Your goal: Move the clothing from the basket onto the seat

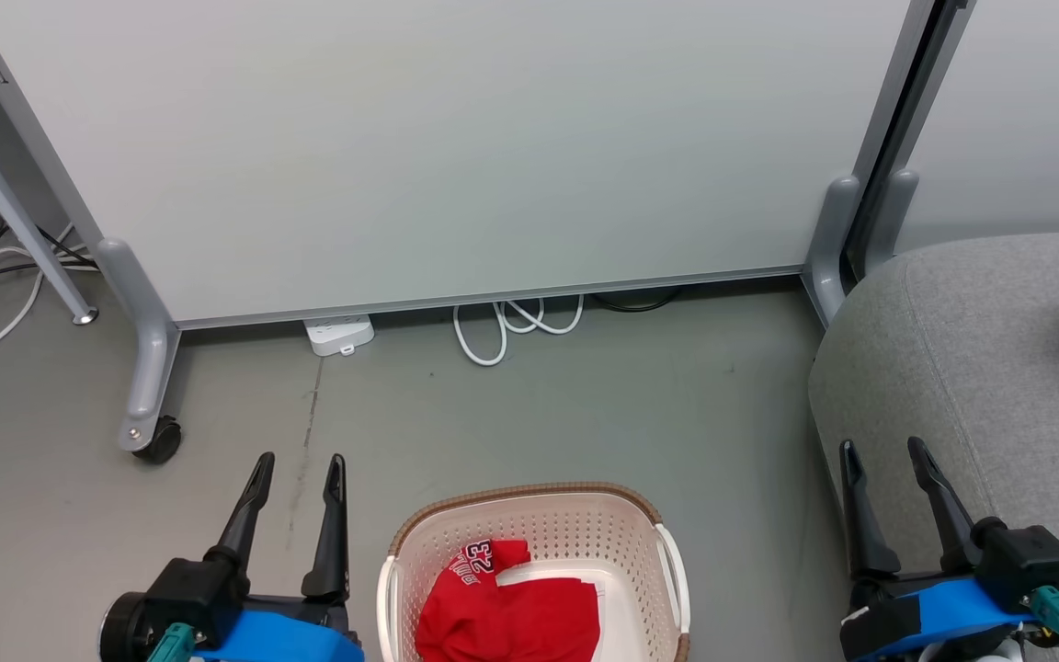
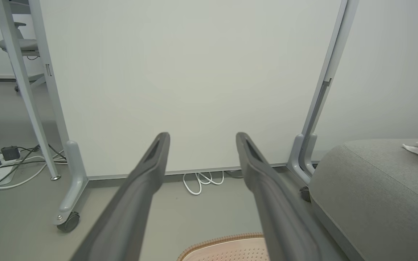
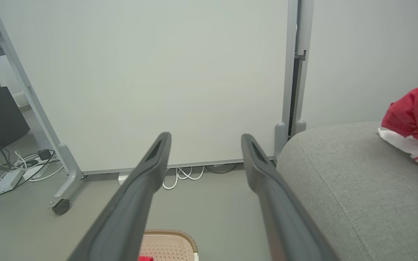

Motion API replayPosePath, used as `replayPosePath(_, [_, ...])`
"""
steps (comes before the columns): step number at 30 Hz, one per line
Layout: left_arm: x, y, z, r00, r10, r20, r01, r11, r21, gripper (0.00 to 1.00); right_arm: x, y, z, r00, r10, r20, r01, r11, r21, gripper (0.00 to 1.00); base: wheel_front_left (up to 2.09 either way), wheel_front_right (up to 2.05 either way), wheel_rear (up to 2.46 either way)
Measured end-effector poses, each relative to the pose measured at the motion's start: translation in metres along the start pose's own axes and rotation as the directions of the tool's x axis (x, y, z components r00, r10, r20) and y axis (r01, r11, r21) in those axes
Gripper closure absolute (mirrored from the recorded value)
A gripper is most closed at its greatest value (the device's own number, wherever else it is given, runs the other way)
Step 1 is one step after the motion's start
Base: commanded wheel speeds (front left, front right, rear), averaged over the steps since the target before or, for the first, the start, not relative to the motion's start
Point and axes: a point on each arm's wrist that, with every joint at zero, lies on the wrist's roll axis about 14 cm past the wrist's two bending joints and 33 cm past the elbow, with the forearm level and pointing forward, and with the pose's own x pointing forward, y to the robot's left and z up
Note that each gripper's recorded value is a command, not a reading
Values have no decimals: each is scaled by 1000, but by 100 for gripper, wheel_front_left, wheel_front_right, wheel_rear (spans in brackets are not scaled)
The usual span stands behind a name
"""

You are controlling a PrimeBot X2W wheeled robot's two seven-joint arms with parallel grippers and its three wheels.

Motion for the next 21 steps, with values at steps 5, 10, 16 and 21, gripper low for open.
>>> replayPosePath(5, [7, -9, 1, 999, -43, 1, 43, 999, 13, 0, 0, -1, -2, 1000, -2, -5, 3, 1000, 2, 0, 0, 0, 0])
replayPosePath(10, [24, -26, -4, 993, -116, -13, 117, 993, 35, 0, 8, -3, 0, 1000, -6, 2, 6, 1000, 1, 0, 0, 0, 0])
replayPosePath(16, [50, -50, -25, 971, -225, -78, 230, 970, 71, 0, 24, -9, 3, 1000, -12, 17, 12, 1000, -2, 0, 0, 0, 0])
replayPosePath(21, [72, -66, -55, 937, -308, -165, 327, 939, 104, 0, 46, -13, 3, 1000, -6, 27, 6, 1000, -15, 0, 0, 0, 0])
